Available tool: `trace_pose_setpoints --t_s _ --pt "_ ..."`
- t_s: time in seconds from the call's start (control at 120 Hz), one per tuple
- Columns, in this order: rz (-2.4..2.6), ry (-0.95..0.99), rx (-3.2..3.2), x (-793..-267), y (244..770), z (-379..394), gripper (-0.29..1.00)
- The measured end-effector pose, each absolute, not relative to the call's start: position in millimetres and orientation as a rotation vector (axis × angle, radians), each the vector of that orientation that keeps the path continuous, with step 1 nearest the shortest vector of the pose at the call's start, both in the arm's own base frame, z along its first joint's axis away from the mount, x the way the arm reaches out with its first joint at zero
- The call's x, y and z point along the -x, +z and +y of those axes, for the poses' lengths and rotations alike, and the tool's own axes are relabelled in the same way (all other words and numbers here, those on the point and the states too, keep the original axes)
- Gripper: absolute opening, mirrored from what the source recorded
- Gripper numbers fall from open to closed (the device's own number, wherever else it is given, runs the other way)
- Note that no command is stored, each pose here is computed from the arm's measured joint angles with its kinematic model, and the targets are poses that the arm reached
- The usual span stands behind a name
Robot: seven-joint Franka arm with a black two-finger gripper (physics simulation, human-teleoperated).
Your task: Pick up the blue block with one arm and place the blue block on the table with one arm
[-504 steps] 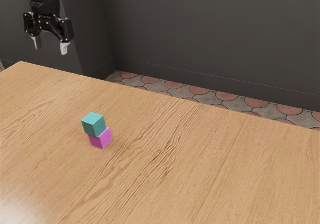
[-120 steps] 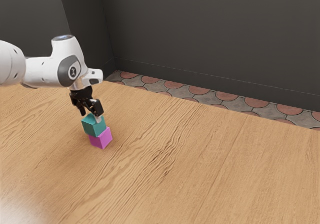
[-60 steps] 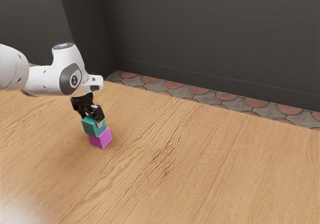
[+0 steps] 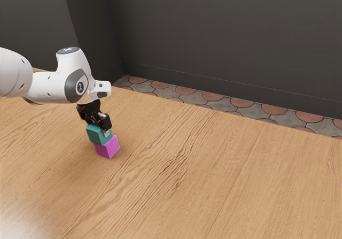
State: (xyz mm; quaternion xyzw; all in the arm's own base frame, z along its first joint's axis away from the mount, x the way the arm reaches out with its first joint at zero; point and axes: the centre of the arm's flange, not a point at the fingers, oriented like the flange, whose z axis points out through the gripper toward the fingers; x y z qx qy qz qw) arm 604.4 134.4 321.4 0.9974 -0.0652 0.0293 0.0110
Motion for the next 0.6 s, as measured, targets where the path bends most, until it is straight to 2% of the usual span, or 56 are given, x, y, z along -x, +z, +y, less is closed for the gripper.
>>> trace_pose_setpoints --t_s 0.383,0.6 --pt "-0.198 0.103 -3.112 -604.7 325.4 133.6 0.45" --pt "-0.188 0.116 -3.109 -600.7 345.5 135.0 0.42"
